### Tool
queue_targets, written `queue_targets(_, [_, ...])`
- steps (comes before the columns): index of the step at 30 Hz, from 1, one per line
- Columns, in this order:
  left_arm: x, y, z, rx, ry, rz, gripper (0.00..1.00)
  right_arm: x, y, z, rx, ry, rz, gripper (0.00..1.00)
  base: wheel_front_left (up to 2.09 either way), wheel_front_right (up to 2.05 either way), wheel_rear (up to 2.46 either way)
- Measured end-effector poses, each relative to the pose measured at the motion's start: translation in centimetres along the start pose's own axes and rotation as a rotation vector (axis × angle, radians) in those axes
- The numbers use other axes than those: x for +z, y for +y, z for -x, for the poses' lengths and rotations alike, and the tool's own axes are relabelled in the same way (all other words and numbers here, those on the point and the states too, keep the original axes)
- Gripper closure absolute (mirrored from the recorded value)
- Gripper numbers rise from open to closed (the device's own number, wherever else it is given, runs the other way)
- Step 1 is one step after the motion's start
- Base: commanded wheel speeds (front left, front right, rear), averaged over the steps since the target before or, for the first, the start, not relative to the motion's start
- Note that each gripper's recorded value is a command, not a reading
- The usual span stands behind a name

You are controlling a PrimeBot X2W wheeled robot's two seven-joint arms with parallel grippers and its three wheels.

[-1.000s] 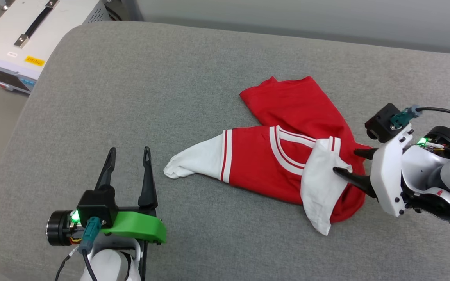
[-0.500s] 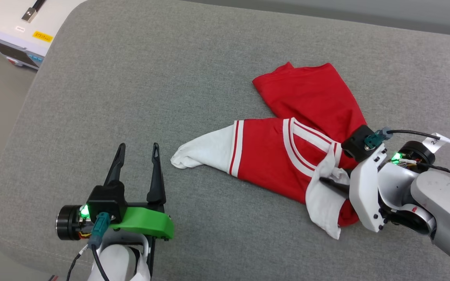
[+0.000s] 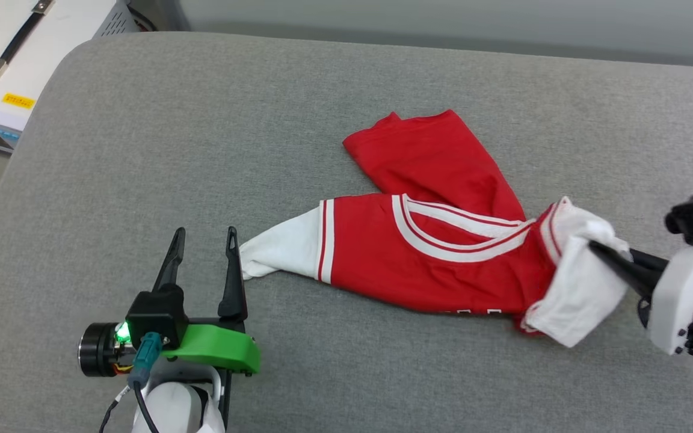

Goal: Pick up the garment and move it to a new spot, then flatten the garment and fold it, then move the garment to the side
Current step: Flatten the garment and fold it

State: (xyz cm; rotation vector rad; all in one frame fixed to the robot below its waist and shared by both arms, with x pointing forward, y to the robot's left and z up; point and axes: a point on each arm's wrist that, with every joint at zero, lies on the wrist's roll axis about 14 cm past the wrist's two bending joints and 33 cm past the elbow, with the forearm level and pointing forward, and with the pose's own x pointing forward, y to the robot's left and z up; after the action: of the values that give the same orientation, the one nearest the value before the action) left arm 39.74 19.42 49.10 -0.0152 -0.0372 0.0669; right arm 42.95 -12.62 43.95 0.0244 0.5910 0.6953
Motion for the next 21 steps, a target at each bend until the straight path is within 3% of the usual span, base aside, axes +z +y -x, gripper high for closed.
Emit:
queue_targets(5, [-0.3, -0.7, -0.4, -0.022, 0.007, 0.007, 0.0, -3.4, -4.8, 3.2, -0.166, 0.042, -0.091, 1.0, 0.0, 0.0, 0.0])
queue_targets(12, [-1.4, -0.9, -0.5, -0.034, 0.037, 0.001, 0.0, -9.5, -8.6, 6.1, -0.326, 0.165, -0.225, 1.0, 0.0, 0.0, 0.0])
queue_targets(20, [-1.9, -0.5, -0.2, -0.025, 0.054, -0.001, 0.0, -11.6, -10.2, 6.3, -0.408, 0.185, -0.272, 1.0, 0.0, 0.0, 0.0])
queue_targets(21, [-1.8, -0.4, -0.1, -0.023, 0.051, -0.003, 0.0, -11.2, -10.3, 6.2, -0.415, 0.158, -0.267, 0.5, 0.0, 0.0, 0.0])
